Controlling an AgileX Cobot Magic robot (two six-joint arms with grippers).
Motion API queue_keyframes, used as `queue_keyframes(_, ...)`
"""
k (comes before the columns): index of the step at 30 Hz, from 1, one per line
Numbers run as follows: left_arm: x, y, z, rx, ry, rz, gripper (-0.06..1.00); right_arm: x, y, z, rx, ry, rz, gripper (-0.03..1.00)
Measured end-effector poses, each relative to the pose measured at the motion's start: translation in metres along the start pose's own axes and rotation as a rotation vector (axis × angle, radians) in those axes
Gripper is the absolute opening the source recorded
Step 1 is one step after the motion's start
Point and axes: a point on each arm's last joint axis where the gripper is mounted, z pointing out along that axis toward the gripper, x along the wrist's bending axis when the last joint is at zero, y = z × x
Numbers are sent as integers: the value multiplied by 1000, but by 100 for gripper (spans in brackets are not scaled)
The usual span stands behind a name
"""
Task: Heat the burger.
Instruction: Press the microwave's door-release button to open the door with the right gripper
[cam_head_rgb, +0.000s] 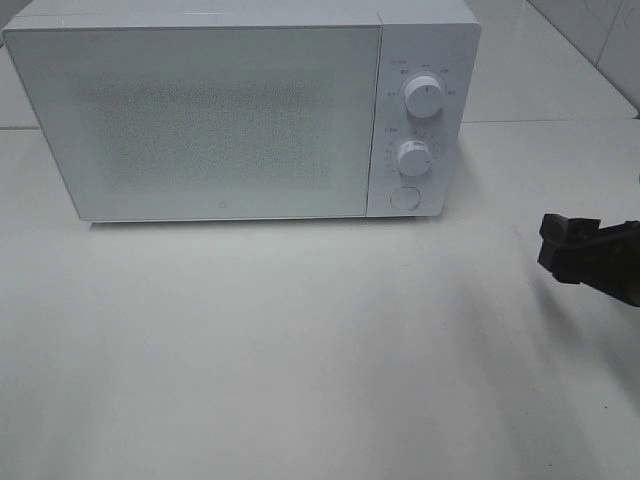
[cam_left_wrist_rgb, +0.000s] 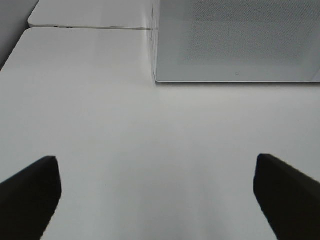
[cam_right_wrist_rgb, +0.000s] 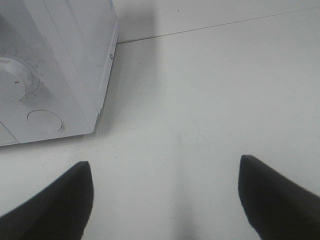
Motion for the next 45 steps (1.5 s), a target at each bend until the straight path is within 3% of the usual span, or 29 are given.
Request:
queue_keyframes(5, 0, 0, 0, 0, 0, 0, 97, 24, -9, 0, -16, 16, -45, 77)
queue_keyframes(16, 0, 0, 0, 0, 0, 0, 97, 54, -15, -11, -60, 11, -62, 77)
queue_keyframes(24, 0, 0, 0, 0, 0, 0, 97, 86, -6, -8, -113, 60, -63, 77)
queue_keyframes(45, 0, 0, 0, 0, 0, 0, 97, 104, -4, 8, -95, 71, 21, 77)
